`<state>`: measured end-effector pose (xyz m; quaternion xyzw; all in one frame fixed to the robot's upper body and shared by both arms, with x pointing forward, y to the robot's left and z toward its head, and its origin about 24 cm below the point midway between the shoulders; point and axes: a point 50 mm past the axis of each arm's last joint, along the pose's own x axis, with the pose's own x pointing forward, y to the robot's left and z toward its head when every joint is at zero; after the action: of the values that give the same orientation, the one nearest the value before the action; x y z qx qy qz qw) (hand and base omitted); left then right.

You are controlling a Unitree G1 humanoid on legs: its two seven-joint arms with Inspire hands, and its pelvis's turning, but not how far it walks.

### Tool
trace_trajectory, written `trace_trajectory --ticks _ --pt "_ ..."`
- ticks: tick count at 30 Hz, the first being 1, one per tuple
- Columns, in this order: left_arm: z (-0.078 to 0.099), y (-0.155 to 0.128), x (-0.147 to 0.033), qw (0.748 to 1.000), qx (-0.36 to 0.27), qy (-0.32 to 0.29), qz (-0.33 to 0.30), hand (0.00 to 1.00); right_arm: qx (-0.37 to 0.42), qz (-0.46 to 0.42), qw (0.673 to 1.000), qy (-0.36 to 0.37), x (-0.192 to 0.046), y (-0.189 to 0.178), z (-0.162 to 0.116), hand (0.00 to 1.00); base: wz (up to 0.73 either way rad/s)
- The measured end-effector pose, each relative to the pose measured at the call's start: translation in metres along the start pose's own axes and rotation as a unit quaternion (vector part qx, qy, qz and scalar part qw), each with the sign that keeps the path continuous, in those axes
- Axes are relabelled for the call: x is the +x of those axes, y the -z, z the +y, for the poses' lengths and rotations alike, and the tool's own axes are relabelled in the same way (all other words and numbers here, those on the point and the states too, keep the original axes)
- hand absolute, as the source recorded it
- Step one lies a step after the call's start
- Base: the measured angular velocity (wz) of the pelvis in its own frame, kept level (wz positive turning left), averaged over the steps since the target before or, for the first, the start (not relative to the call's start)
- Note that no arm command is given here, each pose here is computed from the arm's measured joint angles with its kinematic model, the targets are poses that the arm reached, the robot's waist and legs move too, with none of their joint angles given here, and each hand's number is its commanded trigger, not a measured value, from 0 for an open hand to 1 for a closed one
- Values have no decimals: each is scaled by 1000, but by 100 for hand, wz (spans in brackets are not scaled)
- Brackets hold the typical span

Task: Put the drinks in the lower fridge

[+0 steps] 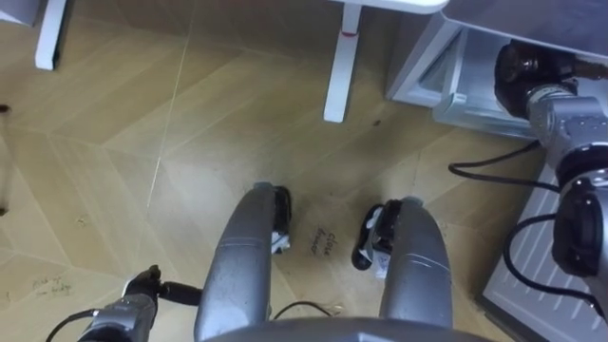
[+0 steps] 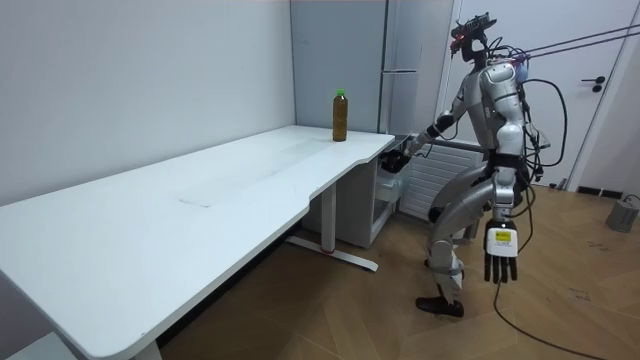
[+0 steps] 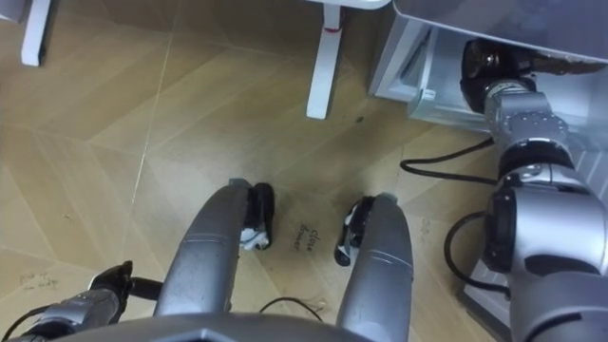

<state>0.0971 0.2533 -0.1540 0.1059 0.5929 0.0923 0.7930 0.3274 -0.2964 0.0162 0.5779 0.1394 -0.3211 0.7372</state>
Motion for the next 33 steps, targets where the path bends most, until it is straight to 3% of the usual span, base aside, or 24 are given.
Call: trace_trajectory --ticks 6,7,8,33 --pt "-1 0 0 1000 -31 5 0 0 -1 0 1000 -1 0 0 1 0 -7" --pt "-2 1 0 1000 -30 6 2 0 -3 0 1000 1 0 0 0 36 -13" --pt "-2 1 0 1000 -30 6 2 0 -3 0 1000 3 0 0 -1 100 -11" --pt "-4 -3 -1 999 -49 -16 -4 0 -1 8 998 59 -1 -8 -10 100 -5"
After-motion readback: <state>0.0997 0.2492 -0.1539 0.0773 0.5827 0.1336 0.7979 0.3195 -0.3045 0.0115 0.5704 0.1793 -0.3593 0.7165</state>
